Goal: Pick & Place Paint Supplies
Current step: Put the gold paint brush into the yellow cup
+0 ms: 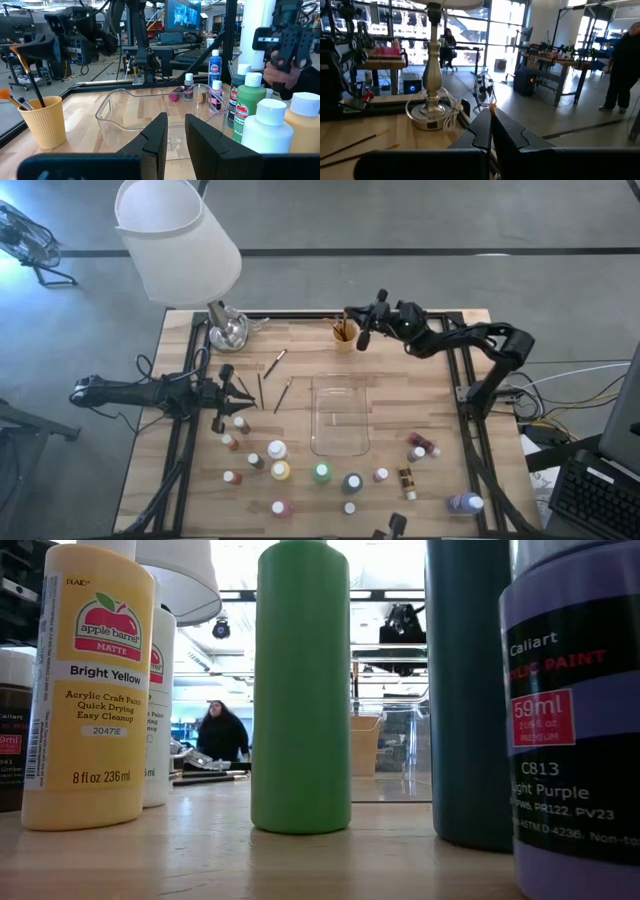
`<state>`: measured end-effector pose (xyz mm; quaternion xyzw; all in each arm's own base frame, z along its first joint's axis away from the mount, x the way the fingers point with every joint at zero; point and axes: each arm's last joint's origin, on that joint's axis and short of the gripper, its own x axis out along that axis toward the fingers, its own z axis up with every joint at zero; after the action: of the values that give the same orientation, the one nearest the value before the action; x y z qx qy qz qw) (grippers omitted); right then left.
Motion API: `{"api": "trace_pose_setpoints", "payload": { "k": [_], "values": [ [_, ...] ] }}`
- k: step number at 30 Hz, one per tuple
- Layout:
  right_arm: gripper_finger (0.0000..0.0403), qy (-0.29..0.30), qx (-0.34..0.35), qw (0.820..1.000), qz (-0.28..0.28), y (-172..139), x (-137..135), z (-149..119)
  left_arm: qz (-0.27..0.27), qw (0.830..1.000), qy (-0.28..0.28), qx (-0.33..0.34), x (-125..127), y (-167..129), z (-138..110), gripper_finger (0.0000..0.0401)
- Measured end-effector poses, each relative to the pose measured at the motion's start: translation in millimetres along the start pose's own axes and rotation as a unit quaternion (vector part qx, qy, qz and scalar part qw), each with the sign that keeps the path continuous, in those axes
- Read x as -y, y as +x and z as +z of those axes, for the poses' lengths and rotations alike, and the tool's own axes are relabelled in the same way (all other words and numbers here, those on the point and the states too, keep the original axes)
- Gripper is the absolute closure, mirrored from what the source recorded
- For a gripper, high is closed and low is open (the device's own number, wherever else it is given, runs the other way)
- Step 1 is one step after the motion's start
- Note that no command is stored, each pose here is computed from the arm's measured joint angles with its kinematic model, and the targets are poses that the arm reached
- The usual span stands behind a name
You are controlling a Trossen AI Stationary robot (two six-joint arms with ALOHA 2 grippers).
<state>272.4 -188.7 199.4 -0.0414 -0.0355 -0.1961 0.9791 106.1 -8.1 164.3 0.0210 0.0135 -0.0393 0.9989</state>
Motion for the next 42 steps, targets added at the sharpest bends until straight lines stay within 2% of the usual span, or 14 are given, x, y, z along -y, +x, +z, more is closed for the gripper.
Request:
{"api": "trace_pose_setpoints", "payload": {
  "k": [21, 38, 42],
  "values": [
    [0.0394, 0.014, -0.050, 0.999, -0.010, 5, 0, -30, 0.000, 1.000, 0.000, 0.000, 0, 0, 0, 0.0327],
    [0.0394, 0.023, -0.083, 0.996, -0.009, 4, 0, -38, 0.000, 1.000, 0.000, 0.000, 0, 0, 0, 0.0327],
    [0.0381, 0.027, -0.082, 0.996, -0.010, 4, 0, -38, 0.000, 1.000, 0.000, 0.000, 0, 0, 0, 0.0327]
  ]
}}
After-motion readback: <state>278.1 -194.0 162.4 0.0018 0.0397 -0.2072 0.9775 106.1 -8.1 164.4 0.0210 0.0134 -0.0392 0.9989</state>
